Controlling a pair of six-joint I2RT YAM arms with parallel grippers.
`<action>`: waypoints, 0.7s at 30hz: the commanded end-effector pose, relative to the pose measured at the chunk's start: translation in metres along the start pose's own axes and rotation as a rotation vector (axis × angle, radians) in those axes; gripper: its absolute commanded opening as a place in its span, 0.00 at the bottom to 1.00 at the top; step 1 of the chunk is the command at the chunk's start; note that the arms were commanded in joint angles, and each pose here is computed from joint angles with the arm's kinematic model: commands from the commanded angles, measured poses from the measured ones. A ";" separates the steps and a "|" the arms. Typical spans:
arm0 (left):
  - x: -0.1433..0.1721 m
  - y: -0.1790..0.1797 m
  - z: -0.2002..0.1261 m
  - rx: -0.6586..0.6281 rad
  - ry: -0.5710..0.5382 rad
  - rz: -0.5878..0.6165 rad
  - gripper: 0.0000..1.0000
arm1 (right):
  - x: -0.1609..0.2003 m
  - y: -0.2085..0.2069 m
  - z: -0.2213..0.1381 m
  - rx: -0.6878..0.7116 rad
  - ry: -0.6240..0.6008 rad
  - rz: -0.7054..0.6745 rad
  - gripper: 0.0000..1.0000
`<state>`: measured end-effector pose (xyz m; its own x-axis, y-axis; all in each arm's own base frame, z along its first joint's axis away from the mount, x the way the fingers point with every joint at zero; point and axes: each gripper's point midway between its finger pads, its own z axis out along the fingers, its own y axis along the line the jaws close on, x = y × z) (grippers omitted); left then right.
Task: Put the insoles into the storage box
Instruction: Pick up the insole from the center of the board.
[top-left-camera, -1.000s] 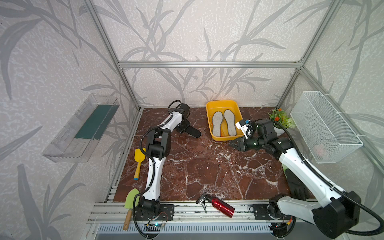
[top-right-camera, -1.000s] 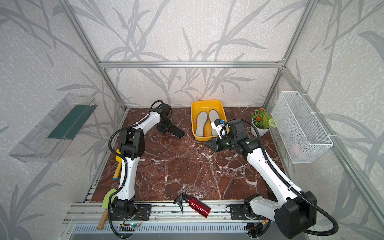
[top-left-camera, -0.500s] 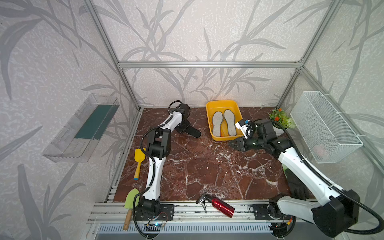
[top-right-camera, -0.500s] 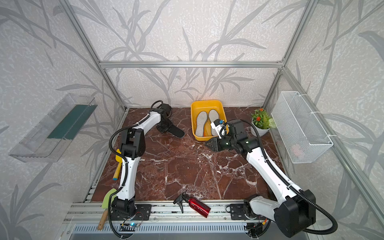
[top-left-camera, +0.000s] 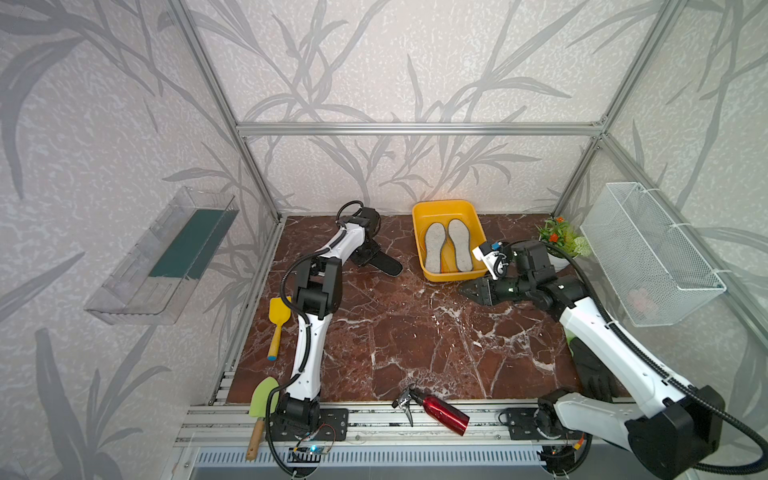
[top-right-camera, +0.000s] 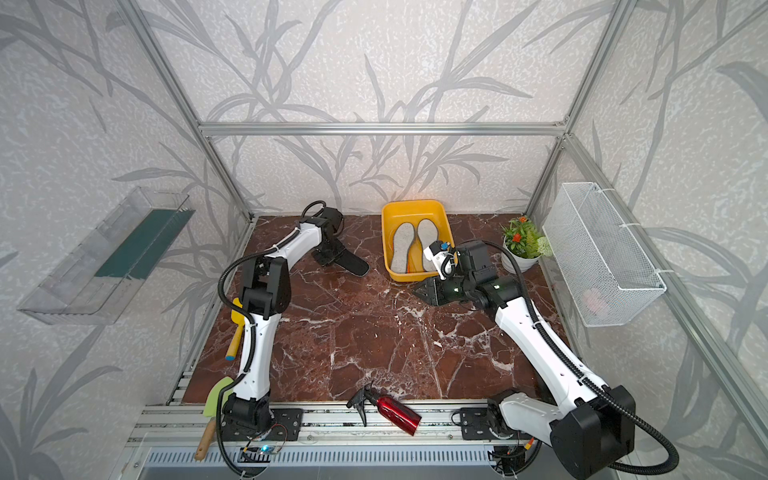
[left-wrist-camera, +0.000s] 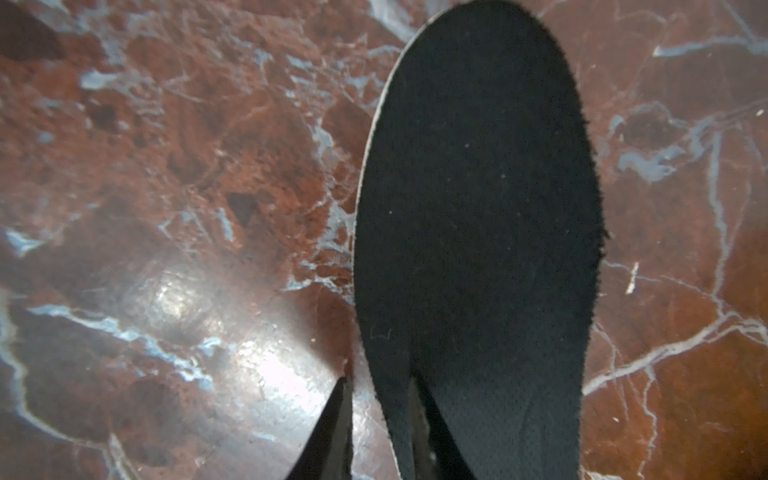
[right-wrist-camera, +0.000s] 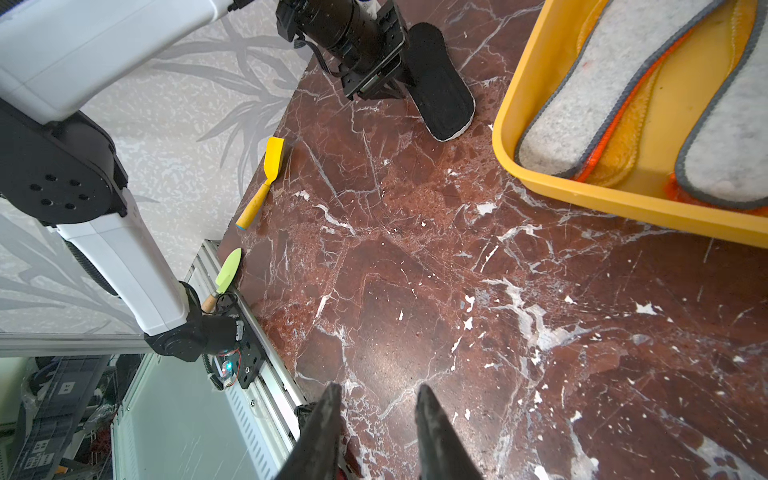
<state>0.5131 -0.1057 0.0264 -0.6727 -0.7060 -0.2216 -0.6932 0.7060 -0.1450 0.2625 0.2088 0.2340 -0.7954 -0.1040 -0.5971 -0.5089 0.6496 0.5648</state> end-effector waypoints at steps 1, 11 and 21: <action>0.007 0.020 0.013 -0.086 0.013 0.026 0.21 | 0.008 0.001 -0.007 0.016 0.009 -0.007 0.31; 0.006 0.024 0.011 -0.086 0.010 0.046 0.13 | 0.008 0.002 -0.010 0.021 0.000 0.013 0.31; 0.001 0.021 0.011 -0.066 0.011 0.074 0.02 | 0.008 -0.004 -0.012 0.062 -0.008 0.031 0.31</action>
<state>0.5155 -0.1014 0.0237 -0.7041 -0.6678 -0.2414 -0.6570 0.7417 -0.1353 0.2584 0.1999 0.2329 -0.8046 -0.0865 -0.5875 -0.4752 0.6872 0.5496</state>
